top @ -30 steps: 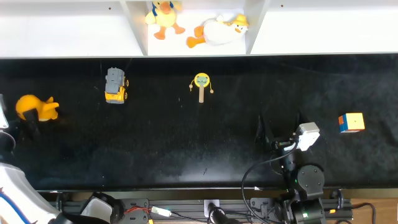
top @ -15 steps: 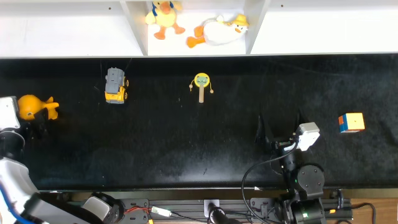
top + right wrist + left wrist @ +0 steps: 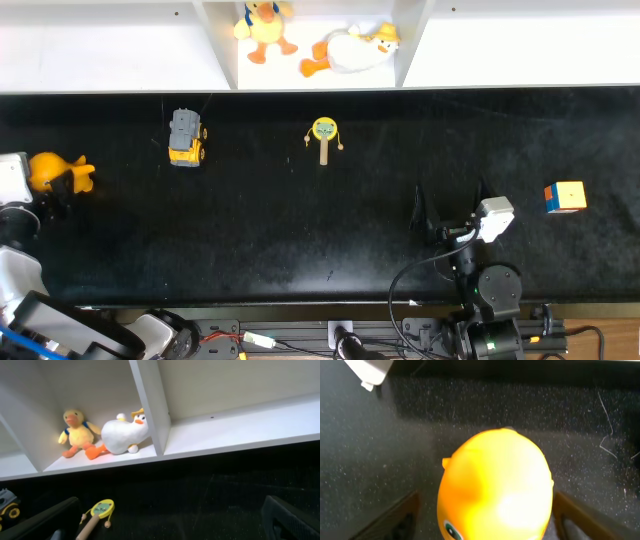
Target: Store Toys
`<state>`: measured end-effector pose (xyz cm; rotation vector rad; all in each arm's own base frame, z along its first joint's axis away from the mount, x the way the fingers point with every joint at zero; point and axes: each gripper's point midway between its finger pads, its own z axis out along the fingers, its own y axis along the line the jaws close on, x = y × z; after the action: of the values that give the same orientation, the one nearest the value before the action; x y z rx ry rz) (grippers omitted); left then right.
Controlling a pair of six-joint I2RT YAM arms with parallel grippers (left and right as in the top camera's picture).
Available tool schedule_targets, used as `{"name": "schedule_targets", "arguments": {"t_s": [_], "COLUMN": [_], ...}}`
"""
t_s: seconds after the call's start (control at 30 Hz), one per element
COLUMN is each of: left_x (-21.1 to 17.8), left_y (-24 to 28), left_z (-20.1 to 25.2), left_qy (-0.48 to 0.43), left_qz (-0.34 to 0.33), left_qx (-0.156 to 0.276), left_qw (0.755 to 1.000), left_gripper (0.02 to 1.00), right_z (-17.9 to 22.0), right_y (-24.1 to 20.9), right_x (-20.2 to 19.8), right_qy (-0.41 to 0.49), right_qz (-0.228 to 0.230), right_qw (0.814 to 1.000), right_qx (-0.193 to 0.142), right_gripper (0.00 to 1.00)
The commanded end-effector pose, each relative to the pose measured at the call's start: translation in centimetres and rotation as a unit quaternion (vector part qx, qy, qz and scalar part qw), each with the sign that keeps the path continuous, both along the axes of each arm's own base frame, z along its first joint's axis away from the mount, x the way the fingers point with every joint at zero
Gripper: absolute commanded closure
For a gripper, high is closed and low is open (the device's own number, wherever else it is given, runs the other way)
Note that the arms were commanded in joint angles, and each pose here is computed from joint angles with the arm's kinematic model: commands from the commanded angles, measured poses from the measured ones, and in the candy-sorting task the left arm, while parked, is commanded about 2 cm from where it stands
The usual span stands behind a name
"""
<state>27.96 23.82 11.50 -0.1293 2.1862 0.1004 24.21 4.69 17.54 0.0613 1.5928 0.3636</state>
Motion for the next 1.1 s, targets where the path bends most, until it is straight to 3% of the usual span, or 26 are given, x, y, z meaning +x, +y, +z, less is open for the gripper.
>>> {"name": "schedule_targets", "arguments": {"t_s": [0.03, 0.1, 0.33, 0.63, 0.9, 1.1], "left_x": [0.1, 0.2, 0.3, 0.8, 2.2, 6.2], "left_y": [-0.3, -0.4, -0.7, 0.1, -0.2, -1.5], "left_z": [0.1, 0.2, 0.4, 3.6, 11.9, 14.9], "left_qy": [-0.009, -0.012, -0.020, -0.055, -0.120, -0.123], "left_qz": [-0.013, -0.016, -0.022, 0.019, 0.039, 0.030], "left_qx": [0.002, 0.000, -0.008, -0.030, 0.017, 0.058], "left_qw": [1.000, 1.000, 1.000, 0.998, 0.992, 0.990], "left_gripper": [0.364, 0.476, 0.625, 0.717, 0.809, 0.844], "right_z": [-0.3, -0.3, -0.3, -0.3, -0.3, -0.3], "right_y": [0.0, 0.0, 0.0, 0.0, 0.0, 0.0], "right_x": [0.0, 0.0, 0.0, 0.0, 0.0, 0.0], "right_qy": [-0.001, -0.001, -0.001, -0.001, -0.001, -0.001], "right_qz": [-0.001, -0.001, -0.001, -0.001, -0.001, -0.001], "right_qw": [1.000, 1.000, 1.000, 1.000, 1.000, 1.000], "right_qx": [-0.004, -0.004, -0.004, -0.004, -0.004, -0.004], "right_gripper": [0.005, 0.005, 0.007, 0.005, 0.007, 0.005]}}
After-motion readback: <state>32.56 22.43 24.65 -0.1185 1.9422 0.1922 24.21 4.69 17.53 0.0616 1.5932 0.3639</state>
